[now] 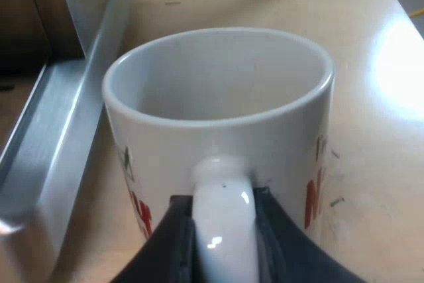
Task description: Remove mug from coffee machine
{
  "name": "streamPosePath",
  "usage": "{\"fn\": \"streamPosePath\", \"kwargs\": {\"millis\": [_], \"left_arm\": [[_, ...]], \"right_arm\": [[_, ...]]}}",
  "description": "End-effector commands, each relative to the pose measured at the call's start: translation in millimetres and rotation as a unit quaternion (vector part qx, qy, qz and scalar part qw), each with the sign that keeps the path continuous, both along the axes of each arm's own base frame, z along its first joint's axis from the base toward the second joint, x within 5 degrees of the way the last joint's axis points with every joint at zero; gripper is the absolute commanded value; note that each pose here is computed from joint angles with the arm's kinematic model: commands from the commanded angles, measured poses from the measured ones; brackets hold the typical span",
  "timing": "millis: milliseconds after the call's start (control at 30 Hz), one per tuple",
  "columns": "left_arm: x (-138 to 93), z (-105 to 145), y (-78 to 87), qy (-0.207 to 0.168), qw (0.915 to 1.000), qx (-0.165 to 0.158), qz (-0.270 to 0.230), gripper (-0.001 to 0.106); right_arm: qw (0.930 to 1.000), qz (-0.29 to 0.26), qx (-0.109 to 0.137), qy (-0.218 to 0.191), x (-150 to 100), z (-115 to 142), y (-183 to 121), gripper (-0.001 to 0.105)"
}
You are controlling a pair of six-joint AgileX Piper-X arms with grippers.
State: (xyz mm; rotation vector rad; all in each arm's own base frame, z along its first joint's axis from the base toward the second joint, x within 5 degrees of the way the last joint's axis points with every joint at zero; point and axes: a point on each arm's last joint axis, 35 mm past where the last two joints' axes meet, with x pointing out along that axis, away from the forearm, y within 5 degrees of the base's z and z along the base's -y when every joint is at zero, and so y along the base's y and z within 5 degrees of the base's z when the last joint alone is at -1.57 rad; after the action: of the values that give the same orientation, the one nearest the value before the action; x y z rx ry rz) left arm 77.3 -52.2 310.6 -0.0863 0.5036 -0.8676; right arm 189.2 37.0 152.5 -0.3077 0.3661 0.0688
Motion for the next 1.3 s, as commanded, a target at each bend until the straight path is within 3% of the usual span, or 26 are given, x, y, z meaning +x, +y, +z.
{"fn": "streamPosePath", "kwargs": {"millis": [33, 133, 167, 333, 400, 467, 567, 667, 833, 1300], "left_arm": [[0, 2, 0.1, -0.005, 1.0, -0.005, 0.006, 0.062], [0, 2, 0.1, -0.005, 1.0, -0.005, 0.006, 0.062], [0, 2, 0.1, -0.005, 1.0, -0.005, 0.006, 0.062], [0, 2, 0.1, -0.005, 1.0, -0.005, 0.006, 0.062], [0, 2, 0.1, -0.005, 1.0, -0.005, 0.006, 0.062], [0, 2, 0.1, -0.005, 1.0, -0.005, 0.006, 0.062], [0, 2, 0.1, -0.005, 1.0, -0.005, 0.006, 0.062], [0, 2, 0.1, -0.005, 1.0, -0.005, 0.006, 0.062], [0, 2, 0.1, -0.004, 1.0, -0.005, 0.006, 0.062], [0, 2, 0.5, -0.005, 0.9999, -0.002, 0.012, 0.062]], "right_arm": [[0.999, 0.002, 0.001, -0.044, 10, 7, 1, 0.0], [0.9992, 0.002, 0.0, -0.04, 11, 4, 1, 0.0], [0.9998, 0.002, -0.005, -0.019, 13, -5, 2, 0.0], [0.9997, 0.001, -0.004, -0.024, 15, -7, 2, 0.001], [0.9994, 0.0, -0.002, -0.034, 16, -6, 2, 0.01], [0.9993, -0.001, -0.001, -0.037, 16, -5, 2, 0.031], [0.9996, -0.002, 0.001, -0.027, 15, -7, 2, 0.054], [0.9998, -0.003, 0.003, -0.02, 15, -9, 2, 0.062], [0.9995, -0.008, 0.018, -0.026, 14, -6, 2, 0.063], [0.9999, -0.009, 0.009, 0.01, -6, 11, -3, 0.063]]}}
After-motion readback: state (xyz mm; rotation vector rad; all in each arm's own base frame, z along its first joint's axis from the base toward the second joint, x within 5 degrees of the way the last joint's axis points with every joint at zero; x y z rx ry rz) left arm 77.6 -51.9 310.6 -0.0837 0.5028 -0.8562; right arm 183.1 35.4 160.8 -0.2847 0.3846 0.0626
